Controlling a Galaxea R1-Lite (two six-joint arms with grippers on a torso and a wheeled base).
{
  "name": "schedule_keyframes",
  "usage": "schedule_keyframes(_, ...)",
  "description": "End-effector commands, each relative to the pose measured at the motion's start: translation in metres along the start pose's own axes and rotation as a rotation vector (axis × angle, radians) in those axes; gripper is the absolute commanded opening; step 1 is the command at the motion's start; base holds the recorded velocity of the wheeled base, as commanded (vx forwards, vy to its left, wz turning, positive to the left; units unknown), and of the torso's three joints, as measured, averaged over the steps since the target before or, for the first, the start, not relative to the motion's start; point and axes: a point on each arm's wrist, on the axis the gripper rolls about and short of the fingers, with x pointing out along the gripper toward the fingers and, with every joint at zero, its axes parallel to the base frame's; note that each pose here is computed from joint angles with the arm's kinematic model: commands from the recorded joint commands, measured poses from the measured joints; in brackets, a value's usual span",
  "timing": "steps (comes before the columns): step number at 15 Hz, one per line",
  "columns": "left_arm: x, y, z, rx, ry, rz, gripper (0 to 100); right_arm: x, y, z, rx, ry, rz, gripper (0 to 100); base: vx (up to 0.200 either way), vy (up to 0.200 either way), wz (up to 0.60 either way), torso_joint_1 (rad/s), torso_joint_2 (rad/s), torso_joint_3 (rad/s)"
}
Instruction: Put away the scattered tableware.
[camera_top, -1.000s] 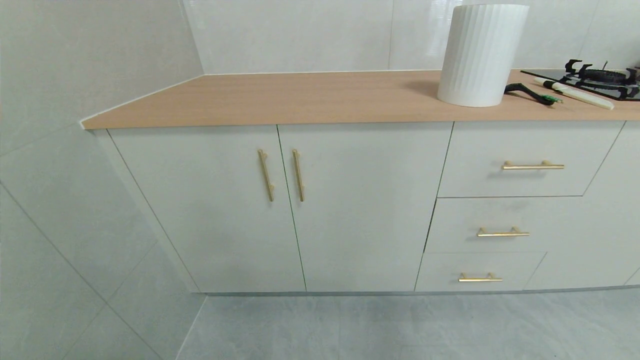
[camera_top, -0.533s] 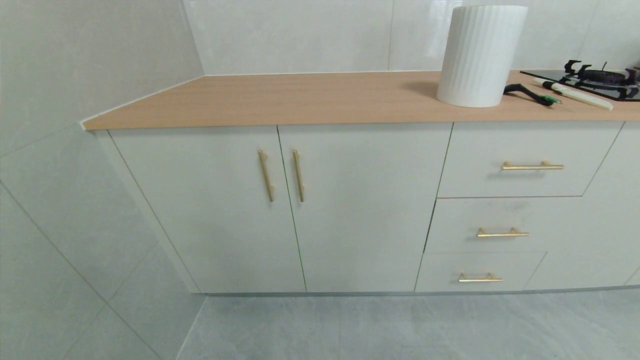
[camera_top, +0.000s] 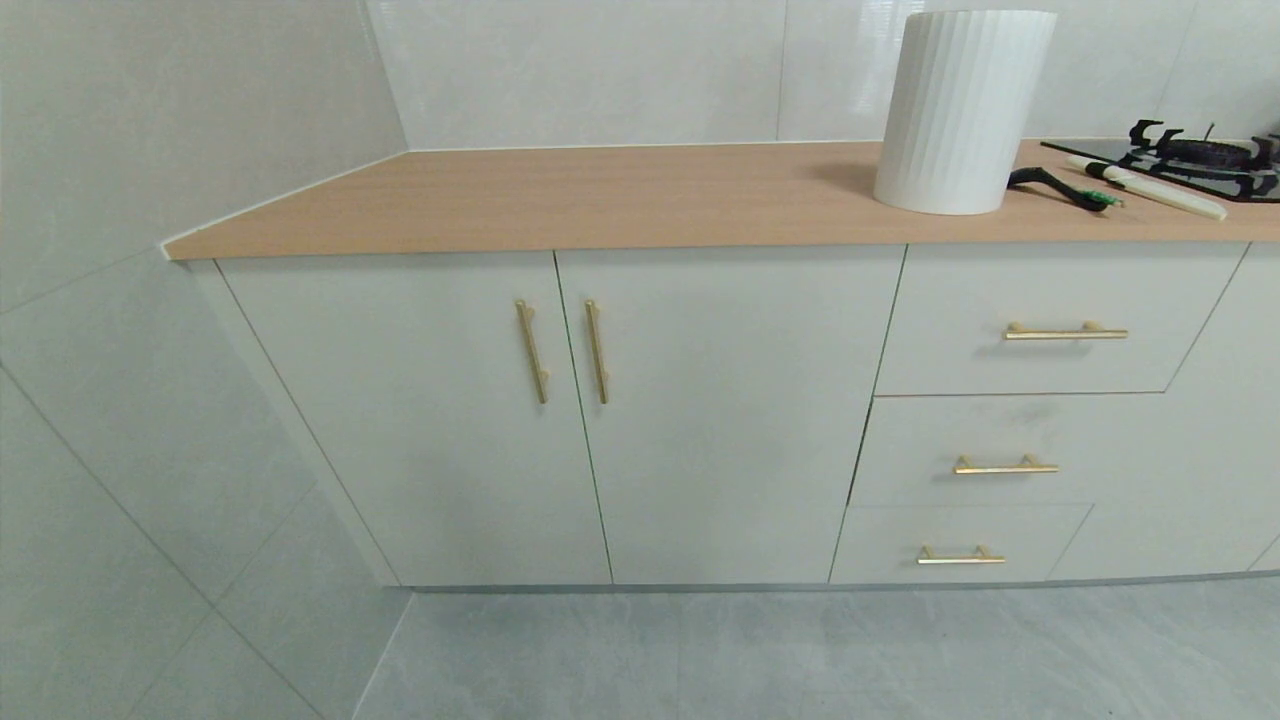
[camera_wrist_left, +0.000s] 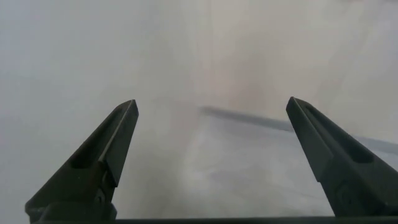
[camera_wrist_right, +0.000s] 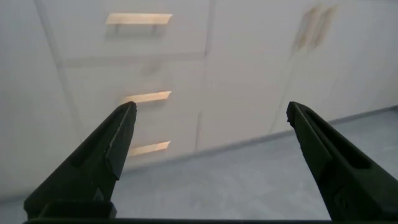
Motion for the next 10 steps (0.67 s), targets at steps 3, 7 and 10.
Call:
schedule_keyframes(3, 0.0009, -0.0029, -0.0023, -0.017, 0.0, -0.116, 100, -0.0008, 0.0081, -0.0109, 0.058, 0.046, 0.303, 100, 0.0, 0.0, 0.0, 0.0, 0.0, 0.0)
schedule_keyframes(7, 0.001, -0.002, -0.0023, -0.076, 0.003, -0.073, 100, -0.0011, 0.009, -0.014, 0.091, 0.081, 0.334, 100, 0.0, 0.0, 0.0, 0.0, 0.0, 0.0)
schedule_keyframes(10, 0.001, -0.002, -0.0022, -0.111, 0.003, -0.073, 100, -0.0011, 0.009, -0.014, 0.116, 0.086, 0.331, 100, 0.0, 0.0, 0.0, 0.0, 0.0, 0.0)
